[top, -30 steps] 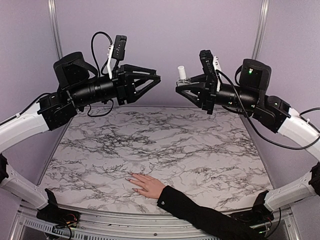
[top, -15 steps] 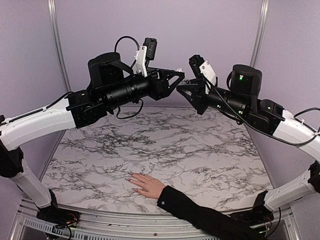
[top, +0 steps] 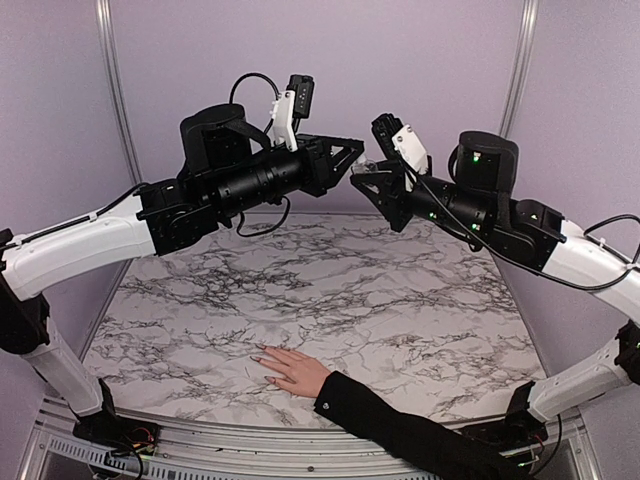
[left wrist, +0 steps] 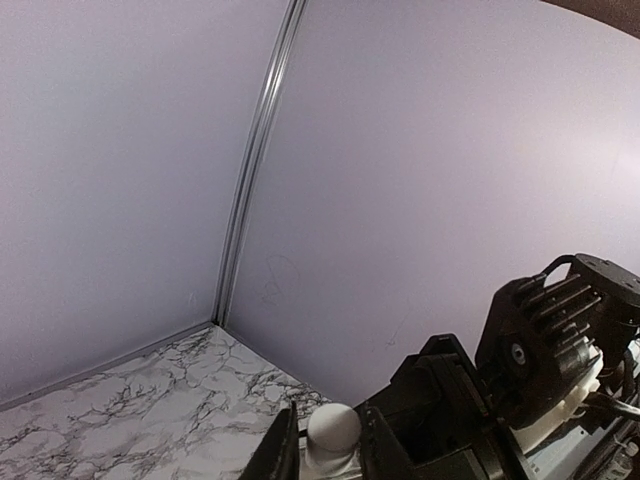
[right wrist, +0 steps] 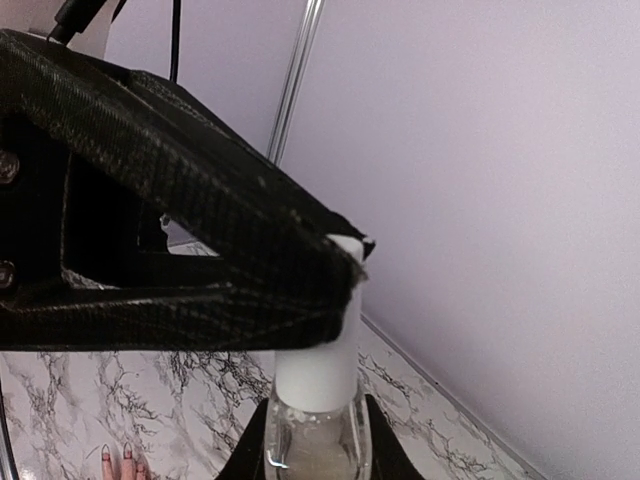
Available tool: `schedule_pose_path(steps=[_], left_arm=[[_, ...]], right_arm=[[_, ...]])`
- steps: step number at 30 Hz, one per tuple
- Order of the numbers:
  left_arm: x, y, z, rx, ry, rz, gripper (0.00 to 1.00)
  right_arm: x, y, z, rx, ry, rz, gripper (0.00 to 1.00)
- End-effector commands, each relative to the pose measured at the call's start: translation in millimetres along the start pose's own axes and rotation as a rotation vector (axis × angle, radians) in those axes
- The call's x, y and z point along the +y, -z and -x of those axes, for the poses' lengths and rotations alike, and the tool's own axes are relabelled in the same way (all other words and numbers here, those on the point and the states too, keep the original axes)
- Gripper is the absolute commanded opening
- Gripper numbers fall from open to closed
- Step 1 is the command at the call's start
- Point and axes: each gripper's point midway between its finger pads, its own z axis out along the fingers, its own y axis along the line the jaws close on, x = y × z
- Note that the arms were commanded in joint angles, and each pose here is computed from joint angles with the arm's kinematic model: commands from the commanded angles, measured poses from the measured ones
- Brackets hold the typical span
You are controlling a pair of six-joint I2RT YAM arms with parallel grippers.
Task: Paint the nails
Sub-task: Screw the nail polish bottle.
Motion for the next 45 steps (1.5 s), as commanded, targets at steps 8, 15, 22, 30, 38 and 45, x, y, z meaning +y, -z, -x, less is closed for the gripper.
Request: schedule_pose_path(steps=[8,15,22,30,38,45], left_arm=[[-25,6,-19,0.054,-0.021,-0.156,0.0],[-40,21,-55,0.162,-0.029,-0.306,0.0],[-54,46,-75,0.255,-0.035,-0.54,0.01],[-61,70,-95,0.375,-0.088,-0.722,0.04],[-55,76,-65,0.294,-0.11,-0.693,0.13],[-36,78,-26,0.195,-0.118,-0.534,0.41]], right_arm=[[14,10,45,-0.119,-0.017,0.113,0.0],[22,31,83,-0.255,-0.054,0.273,0.0],[56,70,107,-0.383,-0.018,0.592,0.0],[84,107,125,-0.481,0.014,0.842,0.0],[92,100,110,-0.437,0.008,0.872,0.0],[93,91,98,-0.408,0.001,0.86,0.0]])
